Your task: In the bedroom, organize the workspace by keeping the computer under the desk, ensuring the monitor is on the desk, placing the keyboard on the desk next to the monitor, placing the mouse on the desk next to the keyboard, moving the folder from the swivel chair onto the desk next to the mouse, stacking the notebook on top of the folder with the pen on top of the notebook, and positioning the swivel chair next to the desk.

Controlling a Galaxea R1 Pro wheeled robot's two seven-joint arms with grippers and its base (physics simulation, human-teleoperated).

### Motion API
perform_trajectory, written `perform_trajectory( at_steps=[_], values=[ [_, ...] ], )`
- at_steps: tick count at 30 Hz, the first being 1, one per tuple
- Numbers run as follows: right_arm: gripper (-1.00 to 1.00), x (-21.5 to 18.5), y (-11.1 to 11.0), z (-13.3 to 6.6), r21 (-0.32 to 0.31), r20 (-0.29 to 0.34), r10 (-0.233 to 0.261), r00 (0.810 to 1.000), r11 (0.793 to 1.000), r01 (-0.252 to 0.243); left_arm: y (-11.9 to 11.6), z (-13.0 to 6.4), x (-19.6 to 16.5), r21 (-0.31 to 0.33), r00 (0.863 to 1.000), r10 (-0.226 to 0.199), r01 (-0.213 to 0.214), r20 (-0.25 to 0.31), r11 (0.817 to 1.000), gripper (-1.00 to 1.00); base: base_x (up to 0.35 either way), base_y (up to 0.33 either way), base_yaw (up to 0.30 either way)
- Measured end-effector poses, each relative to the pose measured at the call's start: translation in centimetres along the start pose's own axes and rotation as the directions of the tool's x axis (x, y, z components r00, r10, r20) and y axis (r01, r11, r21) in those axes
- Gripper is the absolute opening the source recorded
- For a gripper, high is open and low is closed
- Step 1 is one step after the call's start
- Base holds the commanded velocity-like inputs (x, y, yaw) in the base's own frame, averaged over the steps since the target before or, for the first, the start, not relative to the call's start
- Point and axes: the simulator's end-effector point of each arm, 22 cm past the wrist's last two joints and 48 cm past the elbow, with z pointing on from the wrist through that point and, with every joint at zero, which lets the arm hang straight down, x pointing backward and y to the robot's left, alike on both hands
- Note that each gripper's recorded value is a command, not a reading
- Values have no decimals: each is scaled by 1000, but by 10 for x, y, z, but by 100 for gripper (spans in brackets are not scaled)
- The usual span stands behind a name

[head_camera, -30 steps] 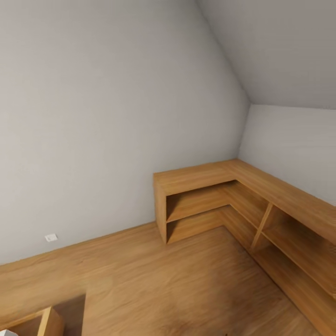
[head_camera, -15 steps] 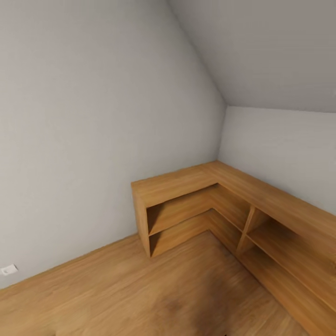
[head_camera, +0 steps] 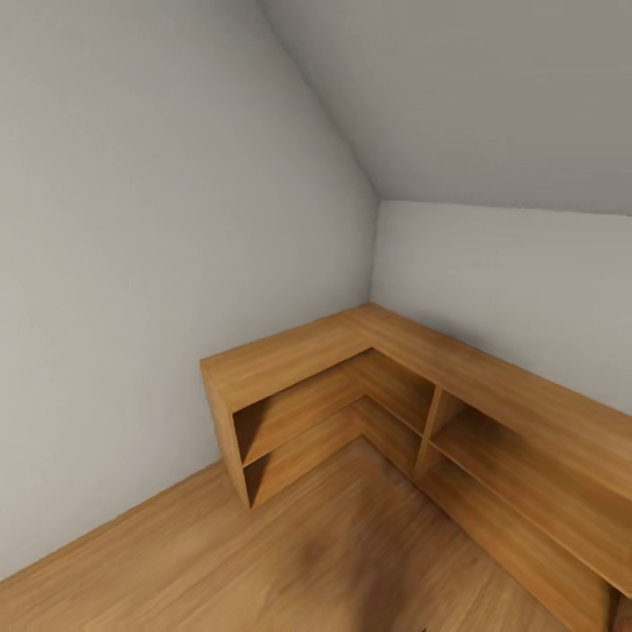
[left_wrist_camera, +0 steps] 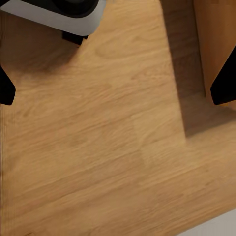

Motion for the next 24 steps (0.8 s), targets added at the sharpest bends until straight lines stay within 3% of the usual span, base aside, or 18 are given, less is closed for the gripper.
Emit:
perform_trajectory(
  at_steps=[10,19,24],
  values=[
    [100,0,1,0,-5,0,-3,1000,1000,3,0,0,0,0,1000,-1,1,-2,1000,100,323,47,-297],
    [100,-1,8,0,-36,2,-4,1000,999,4,-2,0,0,3,1000,-1,1,1,1000,100,74,6,-299],
    [100,-1,10,0,-47,5,-4,1000,999,4,-1,0,-2,1,1000,-3,3,5,1000,100,255,85,-299]
  ],
)
